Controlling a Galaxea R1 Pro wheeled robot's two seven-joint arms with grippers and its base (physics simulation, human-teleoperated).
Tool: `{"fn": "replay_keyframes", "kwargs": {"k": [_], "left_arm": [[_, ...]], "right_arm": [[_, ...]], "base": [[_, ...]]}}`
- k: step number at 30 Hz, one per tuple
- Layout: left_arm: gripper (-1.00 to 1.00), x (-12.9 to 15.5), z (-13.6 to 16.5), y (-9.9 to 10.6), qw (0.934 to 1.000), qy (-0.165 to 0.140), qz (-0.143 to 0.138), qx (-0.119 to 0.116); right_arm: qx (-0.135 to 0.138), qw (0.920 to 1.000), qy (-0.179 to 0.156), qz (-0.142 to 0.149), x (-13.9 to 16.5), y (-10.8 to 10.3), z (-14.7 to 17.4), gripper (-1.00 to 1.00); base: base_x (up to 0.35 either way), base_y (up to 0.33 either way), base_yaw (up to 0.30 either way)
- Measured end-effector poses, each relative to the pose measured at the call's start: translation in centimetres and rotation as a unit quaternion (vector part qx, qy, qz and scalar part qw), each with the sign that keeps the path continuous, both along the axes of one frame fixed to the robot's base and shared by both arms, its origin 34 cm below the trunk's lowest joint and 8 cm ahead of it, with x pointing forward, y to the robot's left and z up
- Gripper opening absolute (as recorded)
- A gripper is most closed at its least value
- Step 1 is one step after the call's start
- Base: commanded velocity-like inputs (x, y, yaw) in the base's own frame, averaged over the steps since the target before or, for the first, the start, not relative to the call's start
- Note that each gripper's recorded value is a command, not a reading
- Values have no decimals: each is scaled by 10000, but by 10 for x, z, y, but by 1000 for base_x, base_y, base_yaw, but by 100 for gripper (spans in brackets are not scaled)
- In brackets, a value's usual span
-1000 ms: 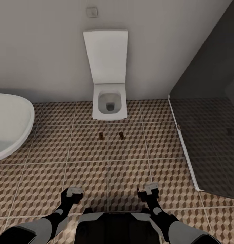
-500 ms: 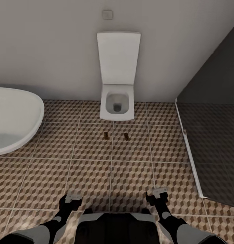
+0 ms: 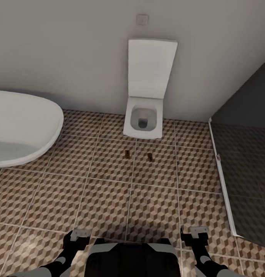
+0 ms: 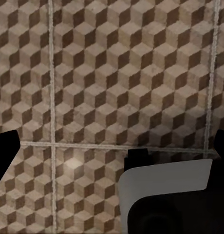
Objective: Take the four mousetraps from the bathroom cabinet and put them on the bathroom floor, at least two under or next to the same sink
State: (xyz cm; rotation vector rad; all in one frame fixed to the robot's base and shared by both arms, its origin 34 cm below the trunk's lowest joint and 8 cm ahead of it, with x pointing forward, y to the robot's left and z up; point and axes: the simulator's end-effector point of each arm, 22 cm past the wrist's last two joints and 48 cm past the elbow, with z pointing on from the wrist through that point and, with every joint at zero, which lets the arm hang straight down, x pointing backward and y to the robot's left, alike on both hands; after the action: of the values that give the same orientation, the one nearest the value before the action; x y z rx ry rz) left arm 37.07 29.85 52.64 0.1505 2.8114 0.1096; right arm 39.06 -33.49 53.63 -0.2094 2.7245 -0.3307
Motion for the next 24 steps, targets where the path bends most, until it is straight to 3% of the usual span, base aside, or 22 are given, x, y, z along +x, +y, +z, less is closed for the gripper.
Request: {"fn": "replay_keyframes", "kwargs": {"k": [24], "left_arm": [[100, 7, 6, -6, 10000, -89, 7, -41]], "right_arm": [[69, 9999, -72, -22, 5, 1, 6, 100]], "base": [[0, 0, -17]]}}
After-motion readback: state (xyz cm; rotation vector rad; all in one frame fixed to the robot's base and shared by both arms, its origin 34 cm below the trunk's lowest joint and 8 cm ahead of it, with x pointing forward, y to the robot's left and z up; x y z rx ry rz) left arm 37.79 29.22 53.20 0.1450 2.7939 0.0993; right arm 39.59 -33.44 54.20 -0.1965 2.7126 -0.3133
